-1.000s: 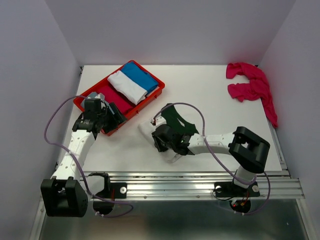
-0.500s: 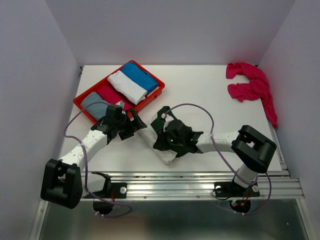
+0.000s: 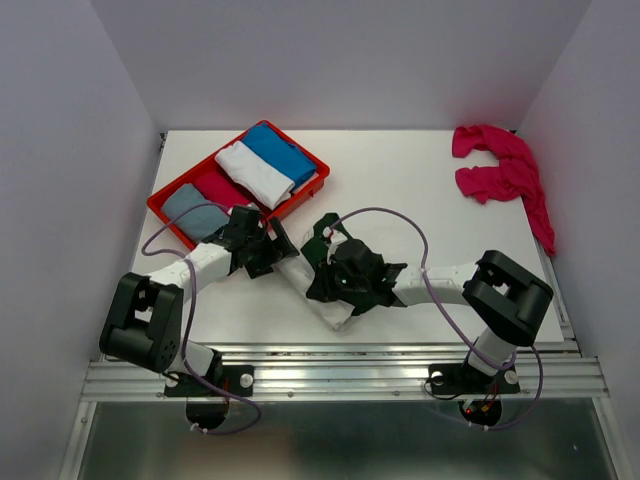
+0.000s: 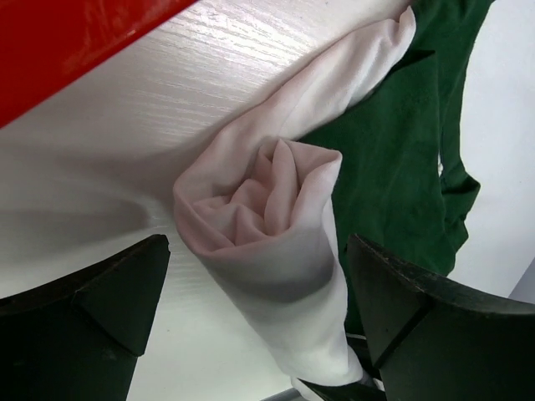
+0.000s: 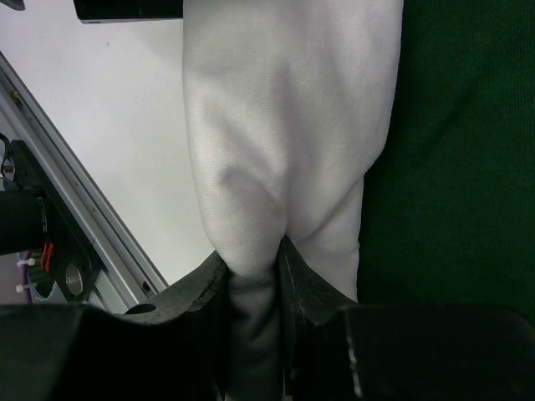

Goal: Roll the t-shirts
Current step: Roll the T-shirt to the center of the board.

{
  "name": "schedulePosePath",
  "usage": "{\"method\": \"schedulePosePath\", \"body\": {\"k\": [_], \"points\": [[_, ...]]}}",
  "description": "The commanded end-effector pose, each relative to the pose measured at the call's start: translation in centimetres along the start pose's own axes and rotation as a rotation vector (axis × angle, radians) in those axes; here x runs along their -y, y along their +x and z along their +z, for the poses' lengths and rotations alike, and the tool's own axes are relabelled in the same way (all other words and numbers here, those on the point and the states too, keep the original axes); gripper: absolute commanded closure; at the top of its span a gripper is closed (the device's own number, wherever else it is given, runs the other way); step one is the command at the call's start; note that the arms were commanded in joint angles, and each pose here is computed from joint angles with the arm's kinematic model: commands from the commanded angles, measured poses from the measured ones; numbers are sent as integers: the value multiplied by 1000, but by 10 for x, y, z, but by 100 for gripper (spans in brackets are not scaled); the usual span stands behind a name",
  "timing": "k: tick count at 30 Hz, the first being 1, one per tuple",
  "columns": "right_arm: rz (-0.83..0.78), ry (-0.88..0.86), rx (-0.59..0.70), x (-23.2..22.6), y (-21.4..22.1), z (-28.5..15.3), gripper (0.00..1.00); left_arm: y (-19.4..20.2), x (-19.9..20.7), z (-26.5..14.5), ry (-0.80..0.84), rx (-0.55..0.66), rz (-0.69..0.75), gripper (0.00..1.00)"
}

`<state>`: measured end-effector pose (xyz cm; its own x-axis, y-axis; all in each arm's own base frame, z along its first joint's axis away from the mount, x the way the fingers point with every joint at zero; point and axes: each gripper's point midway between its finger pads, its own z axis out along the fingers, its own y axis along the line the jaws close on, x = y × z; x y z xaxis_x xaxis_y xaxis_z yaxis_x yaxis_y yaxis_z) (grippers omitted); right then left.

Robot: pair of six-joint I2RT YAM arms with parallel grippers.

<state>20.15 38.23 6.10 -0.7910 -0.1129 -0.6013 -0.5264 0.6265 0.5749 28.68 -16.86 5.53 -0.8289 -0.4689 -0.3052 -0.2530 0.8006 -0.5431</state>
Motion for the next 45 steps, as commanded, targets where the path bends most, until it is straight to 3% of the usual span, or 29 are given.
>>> {"method": "schedulePosePath", "body": {"k": [1,5,8,12,15,16,18,19,21,22,23,24,26,33,41,45], "points": [[-23,-61,35,-15,-9,0,99,-13,14,3,8,32,14,1],[-33,-55,26,-12,-6,2,99,-14,18,8,14,22,12,3],[-33,-46,29,-9,-5,1,99,-12,17,12,4,7,11,16],[-37,-33,33,-7,-5,0,99,-9,13,11,-10,7,3,46],[-41,-20,33,-4,-5,1,99,-10,13,7,-14,12,0,62],[-43,-10,31,-3,-6,1,99,-11,15,5,-8,14,1,75],[-58,15,41,0,-10,0,99,-11,17,2,-2,17,-1,87],[-61,37,32,3,-10,-1,98,-12,18,0,-1,15,-4,100],[-86,78,55,6,-19,-7,66,-11,19,-2,-5,9,-7,100],[-96,103,47,8,-21,-10,58,-11,20,-4,-8,5,-9,100],[-107,127,55,10,-26,-14,38,-11,20,-4,-12,3,-10,100],[-130,175,49,13,-26,-21,29,-12,20,-5,-17,4,-14,100],[-164,196,68,4,-36,-28,21,-14,19,-8,-35,9,-20,100],[-393,419,75,-2,-38,-50,14,-16,20,-10,-54,11,-30,100],[-571,536,40,-11,-15,-29,11,-14,17,-8,-70,3,-27,100],[-601,593,62,-8,-21,-22,13,-13,16,-7,-73,3,-29,100]]}}
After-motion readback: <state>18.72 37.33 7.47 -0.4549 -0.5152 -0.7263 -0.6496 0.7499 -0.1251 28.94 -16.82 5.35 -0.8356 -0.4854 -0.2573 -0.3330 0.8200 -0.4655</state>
